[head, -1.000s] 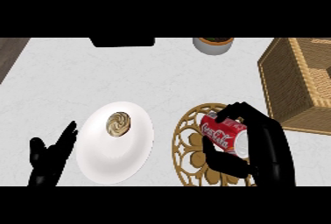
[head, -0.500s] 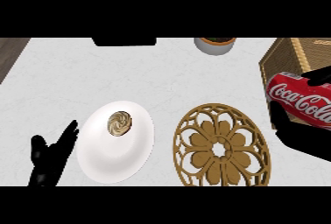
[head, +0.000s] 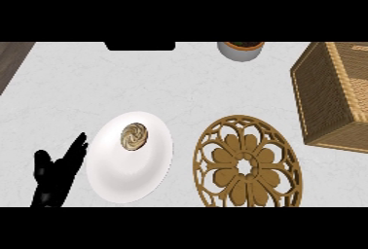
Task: Pick the can from the placemat and place it in the basket
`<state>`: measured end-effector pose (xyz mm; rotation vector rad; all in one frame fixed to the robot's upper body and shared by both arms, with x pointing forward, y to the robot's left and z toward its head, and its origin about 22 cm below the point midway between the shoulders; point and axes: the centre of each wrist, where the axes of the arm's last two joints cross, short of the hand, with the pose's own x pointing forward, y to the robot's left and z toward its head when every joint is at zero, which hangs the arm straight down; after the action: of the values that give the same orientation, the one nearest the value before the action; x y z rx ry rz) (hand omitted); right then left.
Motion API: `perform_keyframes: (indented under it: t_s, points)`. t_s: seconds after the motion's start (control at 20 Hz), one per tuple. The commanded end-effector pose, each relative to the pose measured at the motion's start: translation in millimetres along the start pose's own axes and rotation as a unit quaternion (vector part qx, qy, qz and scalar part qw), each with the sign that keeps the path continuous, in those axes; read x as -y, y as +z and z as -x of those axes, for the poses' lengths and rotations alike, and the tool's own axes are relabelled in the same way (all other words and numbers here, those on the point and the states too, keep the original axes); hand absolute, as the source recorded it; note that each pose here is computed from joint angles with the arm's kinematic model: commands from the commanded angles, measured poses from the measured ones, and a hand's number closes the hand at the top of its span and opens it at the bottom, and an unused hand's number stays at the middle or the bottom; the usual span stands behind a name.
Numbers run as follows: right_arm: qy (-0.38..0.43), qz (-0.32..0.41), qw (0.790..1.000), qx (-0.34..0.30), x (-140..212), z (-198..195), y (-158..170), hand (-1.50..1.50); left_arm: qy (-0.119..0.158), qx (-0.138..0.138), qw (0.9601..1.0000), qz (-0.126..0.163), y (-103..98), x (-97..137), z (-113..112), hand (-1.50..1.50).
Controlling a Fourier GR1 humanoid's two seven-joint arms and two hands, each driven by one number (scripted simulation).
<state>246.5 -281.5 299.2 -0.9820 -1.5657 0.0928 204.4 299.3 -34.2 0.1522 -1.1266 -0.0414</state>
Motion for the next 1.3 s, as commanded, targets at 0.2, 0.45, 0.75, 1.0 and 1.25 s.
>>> perform_keyframes:
  t_s: [0.2,0.45,0.75,1.0,1.25]
  points:
    - [0.050,0.003,0.998,-0.037,7.5,32.3,-56.6,1.50,0.000,-0.063,0.9980,0.004,5.9,10.7,29.2,0.00]
    - [0.045,0.005,0.998,-0.037,10.1,60.5,-93.6,1.50,-0.001,-0.051,0.9986,0.015,4.5,18.0,14.9,0.00]
    - [-0.017,-0.010,0.997,-0.071,-17.2,92.6,-96.6,1.50,0.011,-0.053,0.9985,0.000,-3.1,-0.3,29.1,0.00]
    - [-0.072,-0.004,0.994,-0.085,-22.3,147.5,-102.3,1.50,0.003,-0.053,0.9986,0.001,0.8,8.5,8.0,0.00]
    - [-0.072,0.003,0.994,-0.082,-27.1,173.0,-109.8,1.50,-0.003,-0.053,0.9986,0.002,4.9,8.0,8.4,0.00]
